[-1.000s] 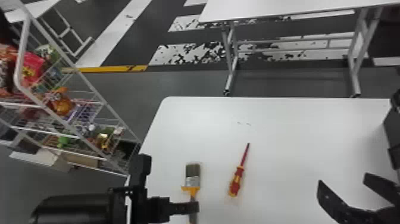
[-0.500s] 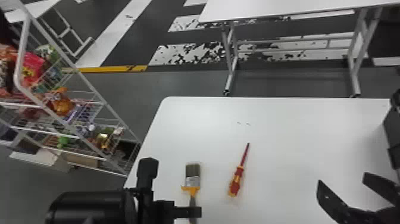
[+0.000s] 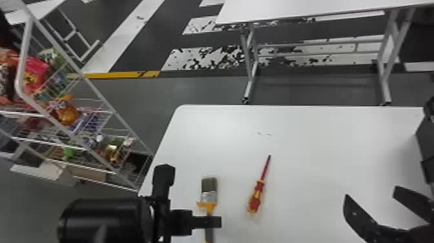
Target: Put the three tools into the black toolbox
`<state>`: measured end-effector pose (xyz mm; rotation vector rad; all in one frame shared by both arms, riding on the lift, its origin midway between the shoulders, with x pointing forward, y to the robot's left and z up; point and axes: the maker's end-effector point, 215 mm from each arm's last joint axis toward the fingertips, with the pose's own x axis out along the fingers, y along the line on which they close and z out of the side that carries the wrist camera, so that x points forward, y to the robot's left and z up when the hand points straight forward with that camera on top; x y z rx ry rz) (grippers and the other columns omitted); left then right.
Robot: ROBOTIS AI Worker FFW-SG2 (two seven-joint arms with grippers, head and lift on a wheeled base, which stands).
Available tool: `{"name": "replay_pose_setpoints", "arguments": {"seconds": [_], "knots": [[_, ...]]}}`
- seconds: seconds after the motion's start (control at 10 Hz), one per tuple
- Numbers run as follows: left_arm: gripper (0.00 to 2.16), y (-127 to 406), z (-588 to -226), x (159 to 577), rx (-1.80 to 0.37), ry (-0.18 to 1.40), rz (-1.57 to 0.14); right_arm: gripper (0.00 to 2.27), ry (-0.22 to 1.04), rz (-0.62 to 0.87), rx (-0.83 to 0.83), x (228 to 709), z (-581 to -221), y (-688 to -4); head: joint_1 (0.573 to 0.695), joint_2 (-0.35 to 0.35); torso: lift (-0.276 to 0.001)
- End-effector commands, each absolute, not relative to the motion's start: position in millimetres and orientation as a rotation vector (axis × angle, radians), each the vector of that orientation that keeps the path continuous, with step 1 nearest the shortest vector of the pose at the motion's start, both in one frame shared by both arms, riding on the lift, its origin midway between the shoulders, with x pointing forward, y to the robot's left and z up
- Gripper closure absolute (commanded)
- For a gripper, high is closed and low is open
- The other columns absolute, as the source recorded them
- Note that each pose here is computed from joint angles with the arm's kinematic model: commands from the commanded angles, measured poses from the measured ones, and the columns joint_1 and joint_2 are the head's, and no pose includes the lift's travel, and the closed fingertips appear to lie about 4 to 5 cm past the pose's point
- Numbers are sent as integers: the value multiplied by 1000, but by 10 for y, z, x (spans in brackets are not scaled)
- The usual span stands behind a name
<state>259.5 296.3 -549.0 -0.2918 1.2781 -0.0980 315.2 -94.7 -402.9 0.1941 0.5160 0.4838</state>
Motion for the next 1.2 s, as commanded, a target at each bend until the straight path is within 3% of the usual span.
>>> {"name": "replay_pose_setpoints", "arguments": {"seconds": [0.0, 1.1], "knots": [[154, 2949, -5488, 2644, -294, 1279, -99, 83, 506, 482, 195, 3158, -4014, -950, 695, 350, -51], [144, 2922, -5798, 2484, -265, 1370, -73, 83, 479, 481, 206, 3255, -4066, -963, 695, 350, -51]]}}
